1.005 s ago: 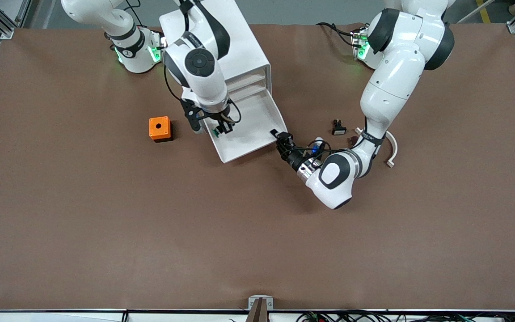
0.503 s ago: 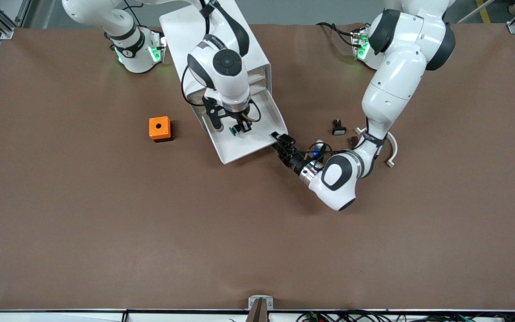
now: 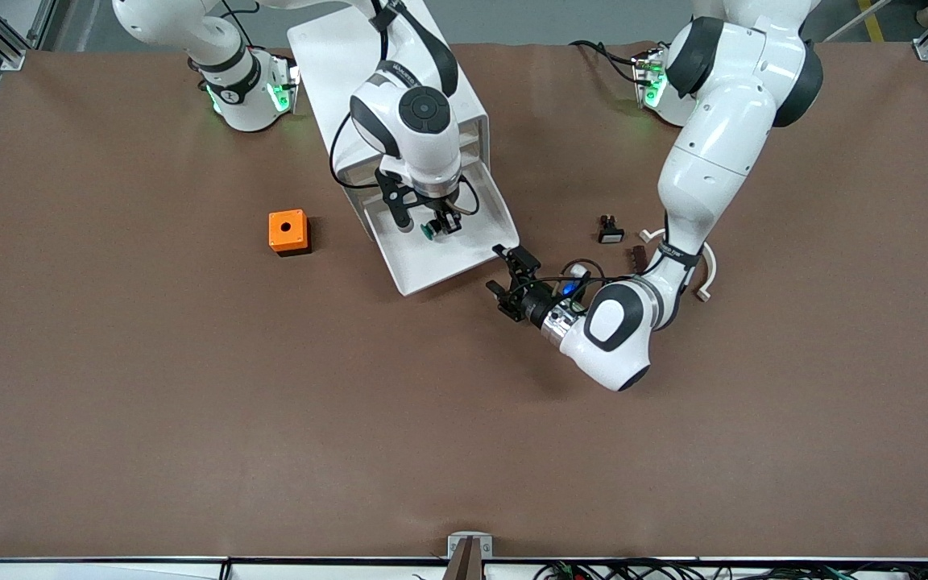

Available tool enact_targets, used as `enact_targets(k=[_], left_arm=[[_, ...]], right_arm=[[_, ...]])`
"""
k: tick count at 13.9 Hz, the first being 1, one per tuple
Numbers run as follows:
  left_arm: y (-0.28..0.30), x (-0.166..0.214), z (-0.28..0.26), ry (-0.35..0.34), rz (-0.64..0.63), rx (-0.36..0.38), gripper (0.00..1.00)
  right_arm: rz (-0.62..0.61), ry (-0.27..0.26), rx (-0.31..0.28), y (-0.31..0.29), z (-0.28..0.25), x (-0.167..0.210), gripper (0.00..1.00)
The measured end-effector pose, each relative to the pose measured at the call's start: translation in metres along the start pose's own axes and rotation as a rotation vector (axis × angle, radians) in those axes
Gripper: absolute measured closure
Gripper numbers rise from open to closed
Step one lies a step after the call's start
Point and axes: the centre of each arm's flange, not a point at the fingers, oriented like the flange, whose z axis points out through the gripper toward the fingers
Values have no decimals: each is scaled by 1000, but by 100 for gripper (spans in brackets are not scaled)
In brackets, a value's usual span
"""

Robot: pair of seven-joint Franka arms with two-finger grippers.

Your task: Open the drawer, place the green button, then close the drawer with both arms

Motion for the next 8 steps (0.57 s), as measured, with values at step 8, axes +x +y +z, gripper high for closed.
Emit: enact_targets(k=[8], left_arm=[[-13, -16, -56, 70, 490, -134, 0]], right_arm=[[27, 1, 2, -2, 1, -9, 60]])
